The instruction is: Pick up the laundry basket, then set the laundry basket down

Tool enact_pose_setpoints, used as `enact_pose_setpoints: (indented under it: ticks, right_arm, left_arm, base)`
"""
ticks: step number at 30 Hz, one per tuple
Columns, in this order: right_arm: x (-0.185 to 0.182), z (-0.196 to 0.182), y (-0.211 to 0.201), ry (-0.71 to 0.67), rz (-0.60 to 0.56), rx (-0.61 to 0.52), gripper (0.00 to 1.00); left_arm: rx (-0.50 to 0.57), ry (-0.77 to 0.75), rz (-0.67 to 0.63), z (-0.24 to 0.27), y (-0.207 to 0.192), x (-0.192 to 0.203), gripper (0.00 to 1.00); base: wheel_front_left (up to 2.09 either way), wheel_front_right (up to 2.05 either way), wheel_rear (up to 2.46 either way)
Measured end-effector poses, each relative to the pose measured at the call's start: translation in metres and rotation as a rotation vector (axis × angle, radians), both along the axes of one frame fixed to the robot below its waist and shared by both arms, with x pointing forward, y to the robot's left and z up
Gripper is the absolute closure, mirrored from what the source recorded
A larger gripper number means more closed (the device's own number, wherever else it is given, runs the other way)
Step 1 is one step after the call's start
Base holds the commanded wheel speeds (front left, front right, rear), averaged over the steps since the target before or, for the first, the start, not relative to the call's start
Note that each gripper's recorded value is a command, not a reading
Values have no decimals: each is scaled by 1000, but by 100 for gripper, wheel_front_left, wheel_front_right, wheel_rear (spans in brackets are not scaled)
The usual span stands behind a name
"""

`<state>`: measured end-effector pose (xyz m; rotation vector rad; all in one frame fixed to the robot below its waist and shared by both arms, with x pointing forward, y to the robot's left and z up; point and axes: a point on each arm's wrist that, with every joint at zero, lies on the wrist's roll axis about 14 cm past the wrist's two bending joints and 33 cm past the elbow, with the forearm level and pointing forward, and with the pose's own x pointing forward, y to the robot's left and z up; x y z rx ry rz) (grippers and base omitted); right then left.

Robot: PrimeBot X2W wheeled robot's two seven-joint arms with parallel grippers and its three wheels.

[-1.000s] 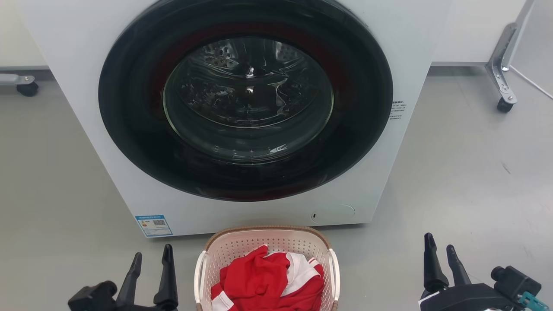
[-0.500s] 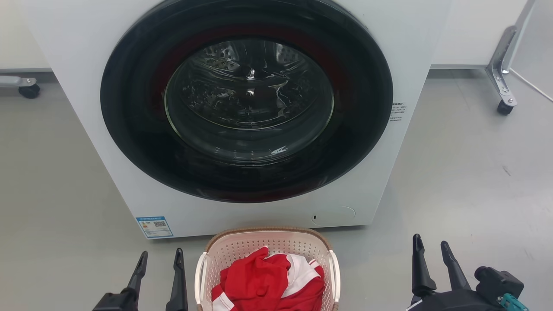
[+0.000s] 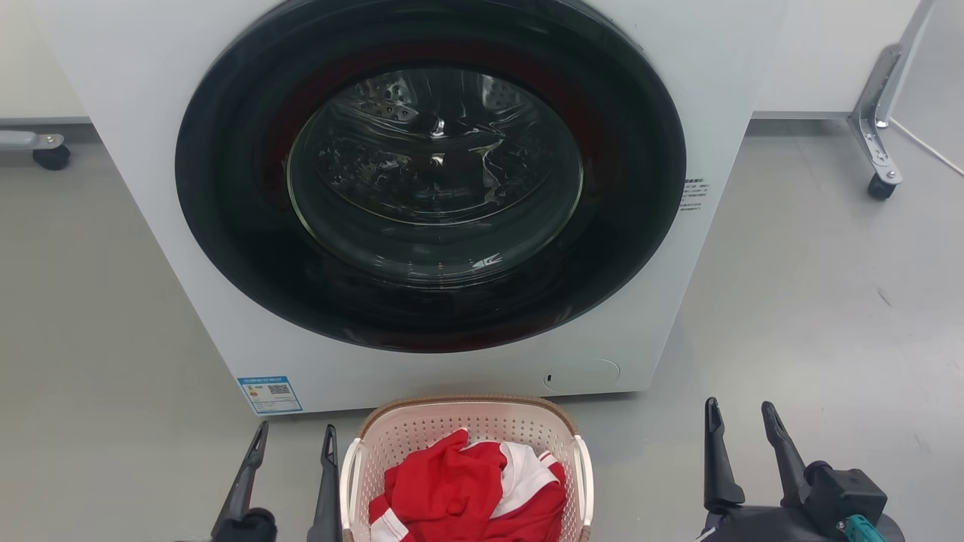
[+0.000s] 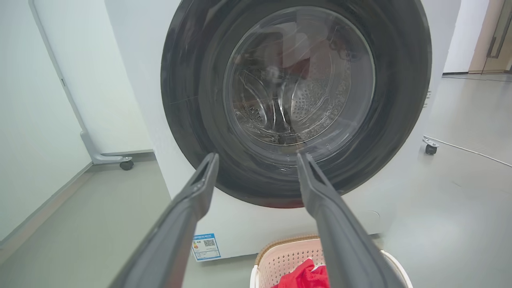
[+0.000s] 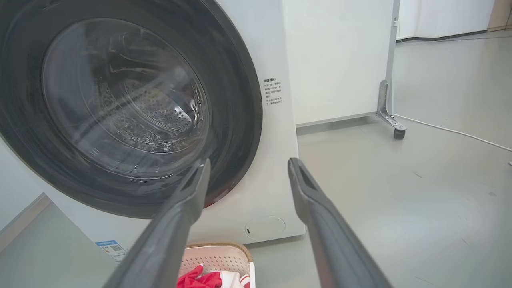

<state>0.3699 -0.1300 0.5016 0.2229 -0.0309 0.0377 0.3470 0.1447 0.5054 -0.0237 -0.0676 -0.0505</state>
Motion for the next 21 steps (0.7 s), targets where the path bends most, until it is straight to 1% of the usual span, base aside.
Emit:
enact_pose_setpoints:
  ticks: [2, 21]
  right_arm:
    - [0, 2, 1, -11, 2, -21, 0]
    - [1, 4, -5, -21, -15, -30, 0]
  left_arm:
    - [24, -6, -2, 0, -1, -2, 0]
    - [22, 0, 17, -2, 5, -2, 0]
  base:
    - [0, 0, 0]
    - [0, 0, 0]
